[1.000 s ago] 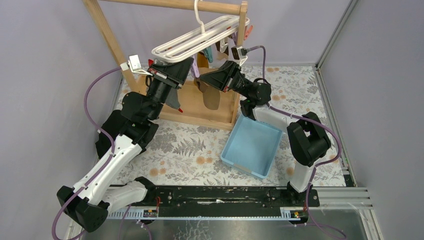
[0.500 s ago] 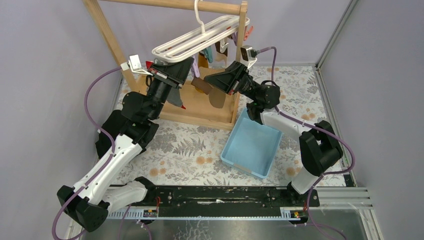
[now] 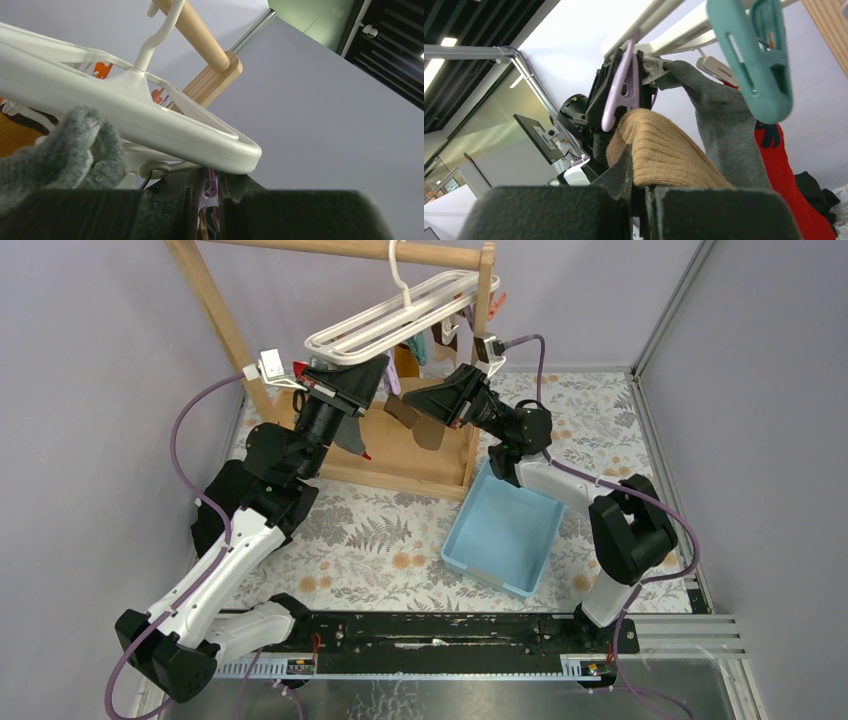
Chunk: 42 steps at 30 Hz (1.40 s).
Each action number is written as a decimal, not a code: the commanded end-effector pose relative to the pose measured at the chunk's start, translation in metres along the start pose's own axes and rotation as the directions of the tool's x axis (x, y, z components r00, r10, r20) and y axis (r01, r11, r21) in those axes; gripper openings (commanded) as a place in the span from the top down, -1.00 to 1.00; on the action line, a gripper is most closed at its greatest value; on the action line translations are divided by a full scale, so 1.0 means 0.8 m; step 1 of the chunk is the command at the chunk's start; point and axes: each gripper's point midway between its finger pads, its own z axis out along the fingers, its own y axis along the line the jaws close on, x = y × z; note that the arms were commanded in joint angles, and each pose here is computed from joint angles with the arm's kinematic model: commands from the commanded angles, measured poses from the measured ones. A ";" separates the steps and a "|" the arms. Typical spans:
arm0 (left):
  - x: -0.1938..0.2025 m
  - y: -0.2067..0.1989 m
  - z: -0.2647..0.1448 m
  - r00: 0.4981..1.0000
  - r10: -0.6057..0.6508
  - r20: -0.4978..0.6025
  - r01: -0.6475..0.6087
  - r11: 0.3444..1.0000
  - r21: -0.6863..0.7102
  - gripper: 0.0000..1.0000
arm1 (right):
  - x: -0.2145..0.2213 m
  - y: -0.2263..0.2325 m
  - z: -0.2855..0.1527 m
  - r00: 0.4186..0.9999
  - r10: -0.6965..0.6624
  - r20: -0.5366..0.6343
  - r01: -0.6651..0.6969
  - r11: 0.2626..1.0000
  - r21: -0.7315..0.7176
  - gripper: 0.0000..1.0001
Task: Clip the socks to the hanger
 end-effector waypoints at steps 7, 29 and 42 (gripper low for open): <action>0.024 -0.020 -0.007 0.994 -0.041 -0.099 0.048 0.997 0.068 1.00 | -0.014 0.040 0.018 0.997 -0.071 0.014 0.072 0.990 -0.121 1.00; 0.027 -0.019 -0.006 0.993 -0.044 -0.105 0.052 0.996 0.068 1.00 | -0.013 0.063 0.008 0.990 -0.142 0.026 0.144 0.983 -0.118 1.00; 0.028 -0.022 -0.005 0.992 -0.057 -0.114 0.066 0.995 0.078 1.00 | -0.011 0.048 0.015 0.995 -0.103 0.009 0.104 0.986 -0.132 1.00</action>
